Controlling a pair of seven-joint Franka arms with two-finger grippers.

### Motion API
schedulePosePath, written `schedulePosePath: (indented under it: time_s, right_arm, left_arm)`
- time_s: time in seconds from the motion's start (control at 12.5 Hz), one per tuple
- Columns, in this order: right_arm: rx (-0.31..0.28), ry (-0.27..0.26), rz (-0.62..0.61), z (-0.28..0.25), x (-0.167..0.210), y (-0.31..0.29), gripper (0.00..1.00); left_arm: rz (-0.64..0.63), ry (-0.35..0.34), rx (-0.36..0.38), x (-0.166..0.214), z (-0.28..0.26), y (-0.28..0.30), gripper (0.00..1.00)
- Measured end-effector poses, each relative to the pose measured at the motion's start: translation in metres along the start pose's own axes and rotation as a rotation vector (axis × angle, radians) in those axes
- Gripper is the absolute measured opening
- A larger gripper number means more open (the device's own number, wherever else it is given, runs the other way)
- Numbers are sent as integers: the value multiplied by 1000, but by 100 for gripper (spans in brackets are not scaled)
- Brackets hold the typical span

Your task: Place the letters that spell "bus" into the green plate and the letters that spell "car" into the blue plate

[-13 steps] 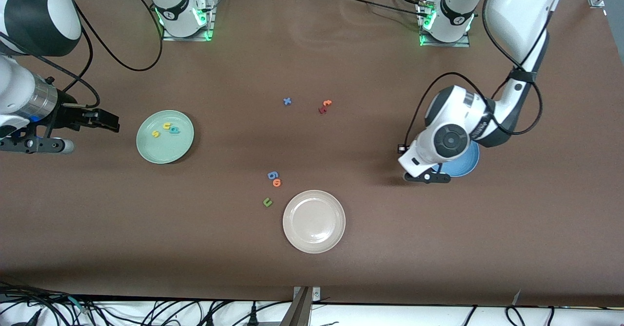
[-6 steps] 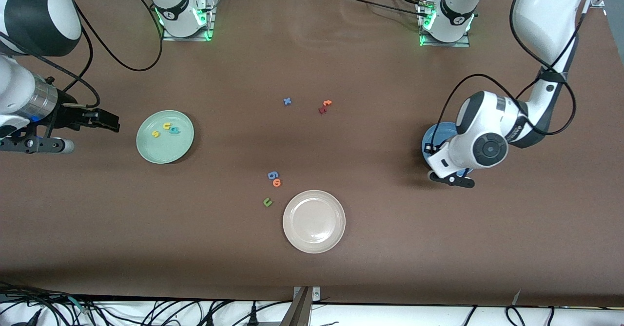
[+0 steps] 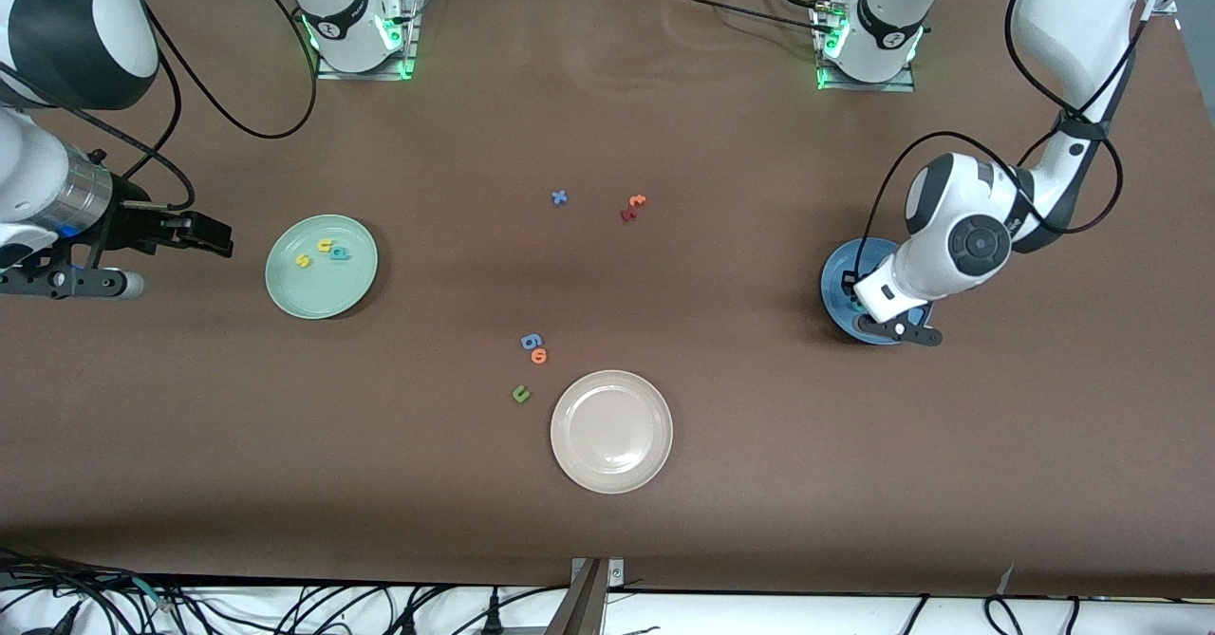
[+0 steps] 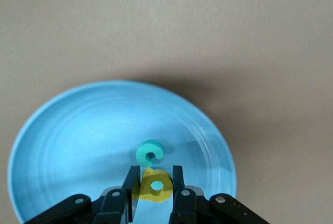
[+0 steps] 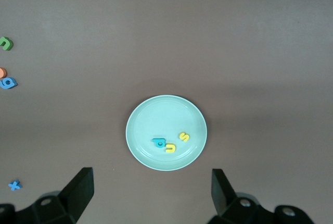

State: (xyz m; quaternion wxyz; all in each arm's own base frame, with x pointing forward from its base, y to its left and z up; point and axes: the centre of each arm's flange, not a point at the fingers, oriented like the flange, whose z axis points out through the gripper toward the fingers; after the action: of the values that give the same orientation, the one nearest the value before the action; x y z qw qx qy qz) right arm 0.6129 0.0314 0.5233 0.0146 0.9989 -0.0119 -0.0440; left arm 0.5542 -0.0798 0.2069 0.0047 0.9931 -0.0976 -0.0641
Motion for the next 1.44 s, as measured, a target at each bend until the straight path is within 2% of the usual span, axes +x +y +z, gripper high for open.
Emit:
schedulePosePath:
  time_s: [0.16,0.24,0.48,0.72,0.96,1.12,1.44]
  right_arm:
    - [0,0,0,0,0,0,100]
    - [0,0,0,0,0,0,100]
    - [0,0,0,0,0,0,100]
    - [0,0,0,0,0,0,100]
    - [0,-1,0,0,0,0,100]
    - [0,-1,0,0,0,0,100]
    - [0,-1,0,0,0,0,100]
  left_arm:
    - [0,8,3,-8,0,0,30]
    - [0,12,5,-8,-3,0,36]
    - [0,-7,18,-7,-20,-1,67]
    - [-16,-59,50,-4,-69,-9,99]
    - [-42,-152,76,-1,-131,-18,100]
    - [-62,-189,82,1,-165,-25,100]
    - [-139,-234,27,-3,-226,-60,100]
